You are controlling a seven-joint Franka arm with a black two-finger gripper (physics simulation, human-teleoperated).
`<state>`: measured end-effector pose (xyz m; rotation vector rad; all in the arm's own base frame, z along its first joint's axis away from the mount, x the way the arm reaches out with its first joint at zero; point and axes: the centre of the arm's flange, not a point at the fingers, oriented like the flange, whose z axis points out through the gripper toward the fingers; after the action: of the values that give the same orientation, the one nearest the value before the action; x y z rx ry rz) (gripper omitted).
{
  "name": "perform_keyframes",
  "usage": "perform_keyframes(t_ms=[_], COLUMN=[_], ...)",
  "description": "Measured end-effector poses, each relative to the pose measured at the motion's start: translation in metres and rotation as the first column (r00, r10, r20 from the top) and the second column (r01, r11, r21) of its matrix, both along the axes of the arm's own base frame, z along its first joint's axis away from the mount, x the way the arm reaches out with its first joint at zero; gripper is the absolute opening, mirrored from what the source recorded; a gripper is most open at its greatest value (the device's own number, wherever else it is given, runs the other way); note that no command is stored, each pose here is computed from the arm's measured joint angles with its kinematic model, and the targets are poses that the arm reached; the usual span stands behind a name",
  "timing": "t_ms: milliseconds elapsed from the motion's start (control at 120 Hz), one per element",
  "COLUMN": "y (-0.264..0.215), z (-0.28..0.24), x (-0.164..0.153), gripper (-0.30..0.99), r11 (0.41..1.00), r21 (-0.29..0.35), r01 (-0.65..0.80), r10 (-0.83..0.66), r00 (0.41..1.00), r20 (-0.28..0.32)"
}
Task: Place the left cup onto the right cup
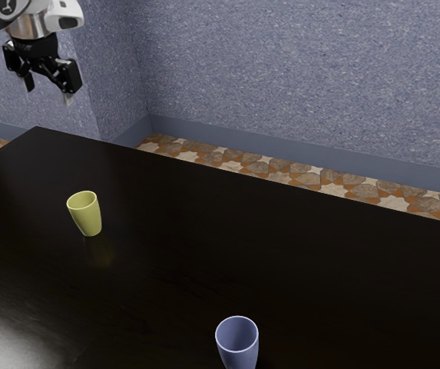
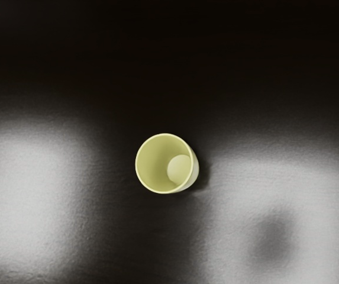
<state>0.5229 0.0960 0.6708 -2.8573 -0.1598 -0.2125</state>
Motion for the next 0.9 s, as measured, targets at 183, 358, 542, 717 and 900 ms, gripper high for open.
perform_keyframes(t_ms=[183, 358, 542, 717, 900], y=[-0.007, -0.007, -0.003, 0.001, 0.004], z=[-0.003, -0.008, -0.042, -0.076, -0.111], x=[0.002, 0.003, 0.018, 0.034, 0.048], gripper=[0.69, 0.69, 0.69, 0.69, 0.69], r11=[1.000, 1.000, 1.000, 1.000, 0.994], r21=[-0.002, -0.008, -0.016, -0.029, -0.105], r01=[0.018, 0.018, 0.014, 0.005, -0.024], r10=[-0.018, -0.018, -0.015, -0.009, 0.004], r00=[1.000, 1.000, 0.997, 0.990, 0.983], r20=[-0.005, -0.015, -0.080, -0.139, -0.184])
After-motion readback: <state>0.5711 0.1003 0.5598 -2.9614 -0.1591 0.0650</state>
